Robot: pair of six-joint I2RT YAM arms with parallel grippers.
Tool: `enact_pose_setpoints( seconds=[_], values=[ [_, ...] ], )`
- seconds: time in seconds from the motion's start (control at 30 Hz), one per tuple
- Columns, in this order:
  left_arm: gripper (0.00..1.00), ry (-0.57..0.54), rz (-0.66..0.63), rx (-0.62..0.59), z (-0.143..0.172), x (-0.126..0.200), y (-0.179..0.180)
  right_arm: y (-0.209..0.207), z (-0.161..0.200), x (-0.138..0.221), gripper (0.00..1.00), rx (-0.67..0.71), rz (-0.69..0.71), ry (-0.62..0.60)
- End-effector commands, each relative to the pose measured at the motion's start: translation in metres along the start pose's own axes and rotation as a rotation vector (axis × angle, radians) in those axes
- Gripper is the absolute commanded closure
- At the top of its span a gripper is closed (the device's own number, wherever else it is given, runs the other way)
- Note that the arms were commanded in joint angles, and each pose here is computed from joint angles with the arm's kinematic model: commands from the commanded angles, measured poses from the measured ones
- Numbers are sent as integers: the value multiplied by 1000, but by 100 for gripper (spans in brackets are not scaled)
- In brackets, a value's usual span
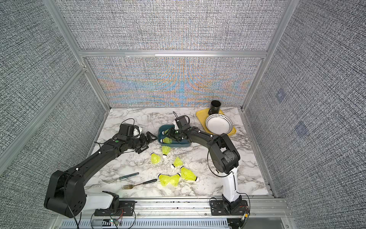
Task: Put the shuttlecocks into the storage box
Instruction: Place the shuttlecock in the storage box, then pick up the shuttlecock at the center of the board.
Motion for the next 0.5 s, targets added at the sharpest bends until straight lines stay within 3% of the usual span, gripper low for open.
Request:
enact_pose_setpoints(
  seconds=[0.0, 0.47],
  values=[
    [0, -4, 16, -15, 0, 1, -2, -1, 1, 6, 57, 14, 40, 6],
    [0, 79, -17, -117, 24, -12, -15, 15, -1, 57, 57, 152, 139, -58]
  ],
)
Point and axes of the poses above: each gripper's point midway between its finger pads, its own x axis back along the fingers, its own y axis along the line the jaws close on, z = x × y, the point moved 9 cm from there along x, back along the fingers, and after that the axes turned 5 degrees about x, right-handed, at the moved point
